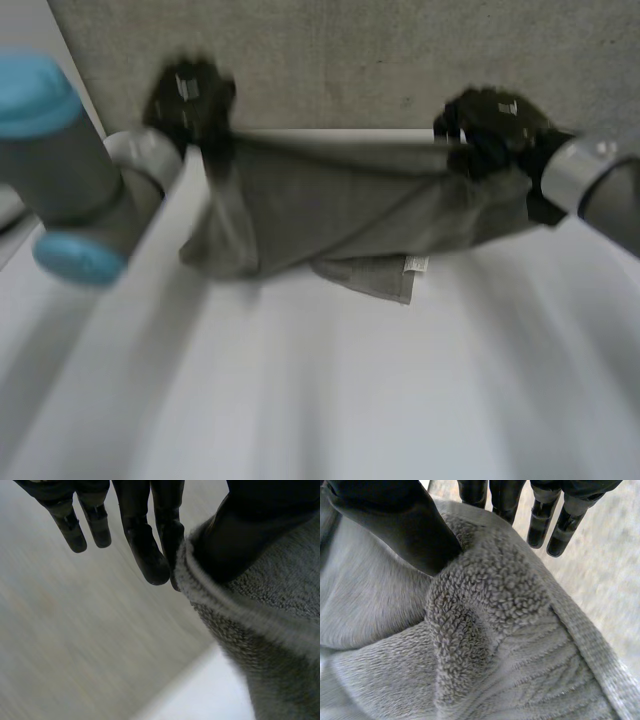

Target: Fold the towel.

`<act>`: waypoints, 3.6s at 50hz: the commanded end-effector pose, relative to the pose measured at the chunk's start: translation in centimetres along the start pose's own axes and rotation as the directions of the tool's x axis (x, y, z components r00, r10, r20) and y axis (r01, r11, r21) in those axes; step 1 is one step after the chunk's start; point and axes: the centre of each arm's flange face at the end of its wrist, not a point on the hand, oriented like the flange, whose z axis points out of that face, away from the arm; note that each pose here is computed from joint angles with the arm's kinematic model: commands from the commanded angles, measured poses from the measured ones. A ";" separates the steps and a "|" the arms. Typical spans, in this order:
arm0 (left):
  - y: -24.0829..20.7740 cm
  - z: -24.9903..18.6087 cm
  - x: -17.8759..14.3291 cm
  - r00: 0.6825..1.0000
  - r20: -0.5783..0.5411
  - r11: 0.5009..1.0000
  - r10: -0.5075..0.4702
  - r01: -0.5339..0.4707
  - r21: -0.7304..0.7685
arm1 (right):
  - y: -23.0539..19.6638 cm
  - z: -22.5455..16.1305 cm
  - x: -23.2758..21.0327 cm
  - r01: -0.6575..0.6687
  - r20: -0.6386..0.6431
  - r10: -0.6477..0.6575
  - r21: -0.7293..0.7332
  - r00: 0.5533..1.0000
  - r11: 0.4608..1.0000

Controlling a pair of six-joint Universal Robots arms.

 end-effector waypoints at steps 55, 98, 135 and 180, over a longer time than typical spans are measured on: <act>16.2 -8.2 3.1 0.982 -0.067 0.954 0.176 -0.187 -0.236 | 9.5 -8.5 -3.0 -0.041 -0.045 0.030 -0.263 0.999 0.964; 13.0 -9.3 2.0 0.967 -0.019 0.945 0.252 -0.251 -0.211 | 12.6 -7.7 -0.4 -0.094 -0.145 0.047 -0.332 0.988 0.939; 16.1 -8.2 1.7 0.965 0.005 0.929 0.262 -0.251 -0.271 | 12.0 -7.5 4.5 -0.097 -0.265 0.027 -0.258 0.964 0.961; 10.7 -10.8 -1.1 0.978 -0.005 0.935 0.210 -0.202 -0.291 | 13.0 -6.8 2.7 0.247 -0.091 -0.358 -0.568 0.929 0.785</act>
